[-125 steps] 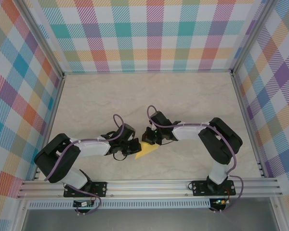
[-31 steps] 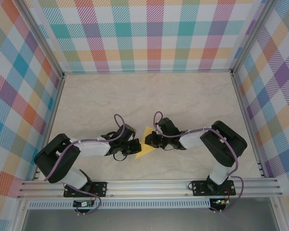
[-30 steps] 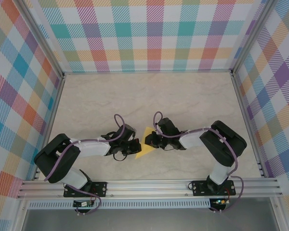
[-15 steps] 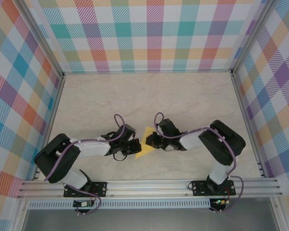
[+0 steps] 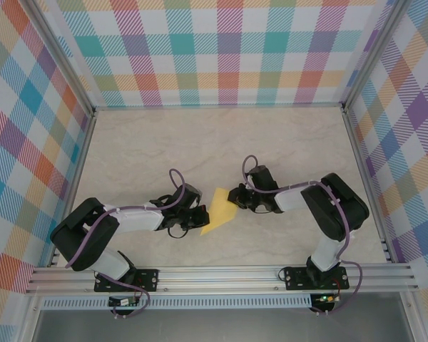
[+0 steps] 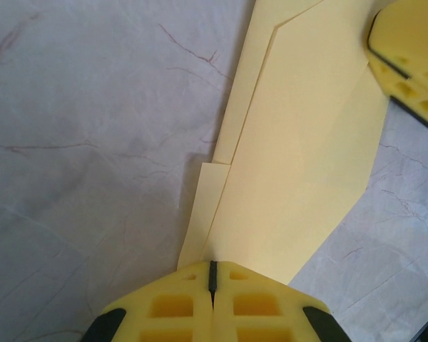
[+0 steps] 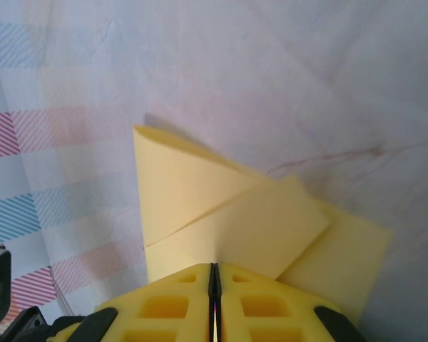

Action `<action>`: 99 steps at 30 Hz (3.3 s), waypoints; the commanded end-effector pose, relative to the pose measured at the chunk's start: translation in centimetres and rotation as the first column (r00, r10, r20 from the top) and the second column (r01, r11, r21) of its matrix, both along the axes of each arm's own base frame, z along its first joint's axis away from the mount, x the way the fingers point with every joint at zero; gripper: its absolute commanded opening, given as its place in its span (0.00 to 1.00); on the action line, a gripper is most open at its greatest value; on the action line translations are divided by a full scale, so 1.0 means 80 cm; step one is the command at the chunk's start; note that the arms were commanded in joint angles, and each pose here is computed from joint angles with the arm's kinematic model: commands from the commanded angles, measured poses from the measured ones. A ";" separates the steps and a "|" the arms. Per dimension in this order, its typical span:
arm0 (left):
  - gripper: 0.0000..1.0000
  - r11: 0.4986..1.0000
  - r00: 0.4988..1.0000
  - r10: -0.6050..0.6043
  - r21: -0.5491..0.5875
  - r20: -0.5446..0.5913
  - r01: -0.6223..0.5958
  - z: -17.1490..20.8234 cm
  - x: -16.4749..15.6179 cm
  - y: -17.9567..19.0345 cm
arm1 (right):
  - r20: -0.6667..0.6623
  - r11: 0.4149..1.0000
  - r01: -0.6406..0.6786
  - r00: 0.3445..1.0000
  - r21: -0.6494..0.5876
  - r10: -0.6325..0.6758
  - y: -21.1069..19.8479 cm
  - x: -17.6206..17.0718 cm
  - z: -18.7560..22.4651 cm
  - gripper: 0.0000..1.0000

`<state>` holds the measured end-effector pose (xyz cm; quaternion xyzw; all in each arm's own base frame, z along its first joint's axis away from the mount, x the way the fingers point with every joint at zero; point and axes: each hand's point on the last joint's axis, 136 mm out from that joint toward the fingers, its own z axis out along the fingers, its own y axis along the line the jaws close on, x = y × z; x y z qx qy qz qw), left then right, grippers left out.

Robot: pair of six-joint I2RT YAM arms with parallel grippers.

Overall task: Fold a paper plane with a square sheet of paper (pick it up from the middle)
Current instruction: Fourth fold the wing at the center of the table.

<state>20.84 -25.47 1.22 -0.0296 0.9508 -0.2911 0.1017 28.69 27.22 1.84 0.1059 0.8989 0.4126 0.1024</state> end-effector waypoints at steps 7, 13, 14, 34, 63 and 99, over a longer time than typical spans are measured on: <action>0.03 0.950 0.988 0.051 0.311 -0.144 -0.004 -0.074 -0.052 0.084 | 0.030 0.992 0.091 0.996 -0.087 -0.089 -0.051 0.042 -0.010 0.12; 0.03 0.952 0.989 0.047 0.307 -0.144 0.000 -0.073 -0.052 0.084 | 0.074 0.994 0.073 0.995 -0.081 -0.067 -0.047 0.053 0.029 0.13; 0.03 0.951 0.988 0.047 0.308 -0.144 -0.001 -0.074 -0.053 0.084 | 0.084 0.994 0.073 0.994 -0.082 -0.066 -0.048 0.055 0.037 0.13; 0.03 0.955 0.990 0.041 0.298 -0.138 0.002 -0.069 -0.050 0.080 | 0.021 0.986 -0.165 0.986 0.033 0.165 0.053 -0.027 0.044 0.14; 0.11 0.975 0.990 0.127 -0.176 -0.054 -0.134 0.076 0.025 -0.027 | -0.125 0.979 -0.136 0.985 -0.148 0.118 0.011 -0.046 -0.041 0.11; 0.10 0.952 0.933 0.301 0.011 -0.198 -0.305 -0.047 0.005 0.002 | -0.036 0.987 -0.157 0.987 -0.017 0.156 0.045 -0.027 0.022 0.18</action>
